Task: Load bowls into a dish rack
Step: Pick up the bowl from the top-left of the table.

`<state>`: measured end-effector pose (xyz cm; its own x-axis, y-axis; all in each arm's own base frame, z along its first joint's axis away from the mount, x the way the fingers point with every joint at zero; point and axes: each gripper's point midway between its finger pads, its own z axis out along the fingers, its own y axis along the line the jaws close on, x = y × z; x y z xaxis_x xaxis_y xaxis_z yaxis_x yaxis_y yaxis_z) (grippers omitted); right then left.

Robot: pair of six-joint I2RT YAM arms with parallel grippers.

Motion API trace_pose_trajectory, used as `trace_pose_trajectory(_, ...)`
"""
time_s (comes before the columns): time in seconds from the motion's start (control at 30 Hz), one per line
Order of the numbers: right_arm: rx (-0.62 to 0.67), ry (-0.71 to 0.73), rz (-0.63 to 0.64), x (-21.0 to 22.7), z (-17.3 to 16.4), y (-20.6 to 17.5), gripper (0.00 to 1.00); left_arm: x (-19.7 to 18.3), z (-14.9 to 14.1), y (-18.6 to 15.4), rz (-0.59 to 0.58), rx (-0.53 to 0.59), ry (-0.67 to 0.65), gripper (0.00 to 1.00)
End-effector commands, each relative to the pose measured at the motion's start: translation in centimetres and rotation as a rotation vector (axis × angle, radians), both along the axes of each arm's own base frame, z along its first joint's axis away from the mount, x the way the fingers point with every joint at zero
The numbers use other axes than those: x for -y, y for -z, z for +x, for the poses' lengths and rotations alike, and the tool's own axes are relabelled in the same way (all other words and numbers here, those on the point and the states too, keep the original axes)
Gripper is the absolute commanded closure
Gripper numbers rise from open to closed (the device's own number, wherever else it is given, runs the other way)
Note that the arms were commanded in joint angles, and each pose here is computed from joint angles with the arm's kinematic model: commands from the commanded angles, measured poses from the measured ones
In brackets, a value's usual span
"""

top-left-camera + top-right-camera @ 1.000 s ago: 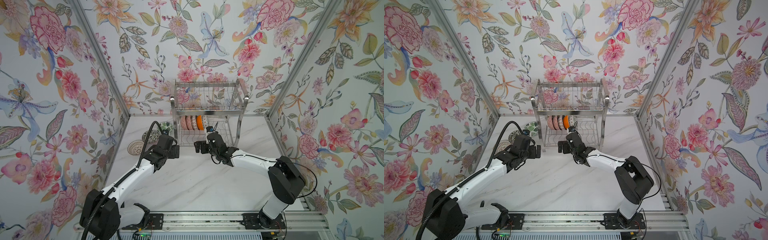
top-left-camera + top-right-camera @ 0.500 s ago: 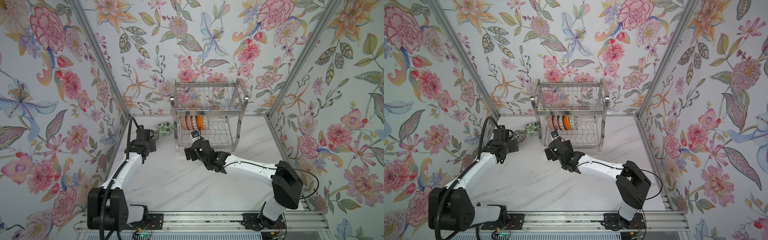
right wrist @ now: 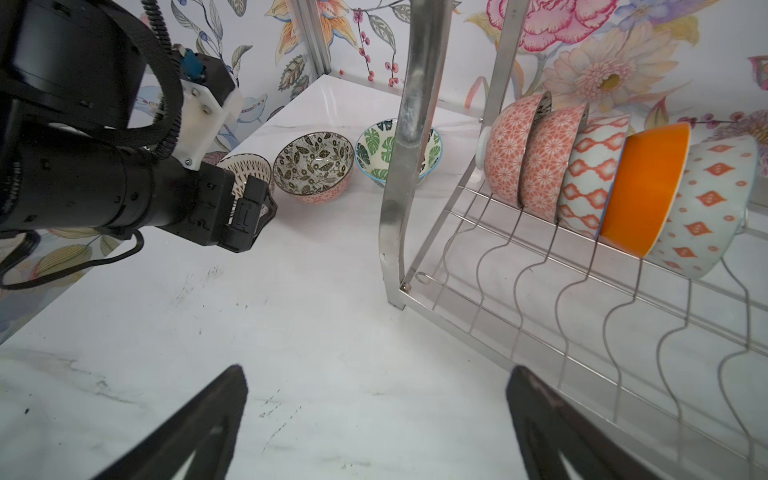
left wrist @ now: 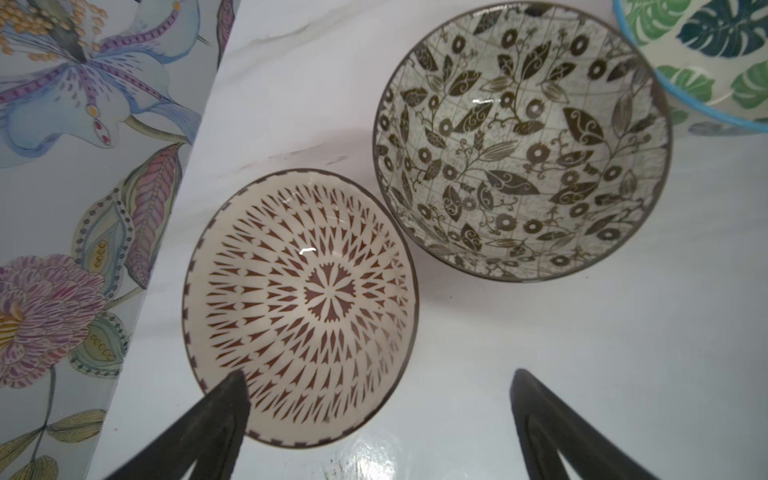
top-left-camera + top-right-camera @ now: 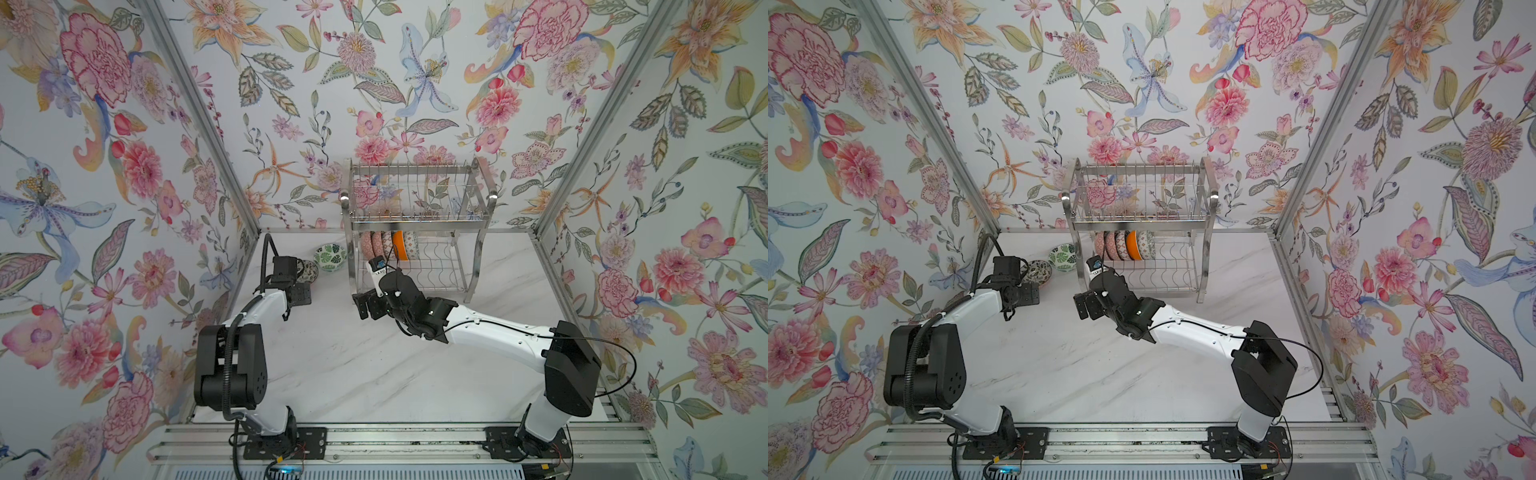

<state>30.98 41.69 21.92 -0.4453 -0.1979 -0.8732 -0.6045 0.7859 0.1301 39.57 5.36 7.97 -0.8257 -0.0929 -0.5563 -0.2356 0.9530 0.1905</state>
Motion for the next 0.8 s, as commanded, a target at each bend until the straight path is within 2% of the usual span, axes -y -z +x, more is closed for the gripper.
trace_pose_trajectory(0.0,-0.033,-0.009,-0.002,-0.1,-0.3,1.0,0.01,-0.3,0.8,0.0,0.015,-0.011,0.03,0.01)
trace_pose_trajectory(0.1,-0.054,0.002,0.005,0.5,-0.2,1.6,0.01,-0.4,0.8,0.5,0.023,-0.025,0.032,0.01)
trace_pose_trajectory(0.2,-0.068,0.015,0.023,1.2,0.0,1.8,0.01,0.0,0.9,1.2,-0.006,-0.028,0.039,0.06)
trace_pose_trajectory(0.27,-0.076,0.025,0.033,1.6,0.3,1.8,0.01,0.1,0.9,1.7,-0.016,-0.033,0.04,0.14)
trace_pose_trajectory(0.57,-0.087,0.049,0.057,3.1,0.6,1.5,0.01,0.0,0.7,2.8,-0.052,-0.046,0.034,0.31)
trace_pose_trajectory(0.77,-0.094,0.068,0.062,4.0,0.6,1.8,0.01,0.0,0.8,2.9,-0.071,-0.031,0.029,0.5)
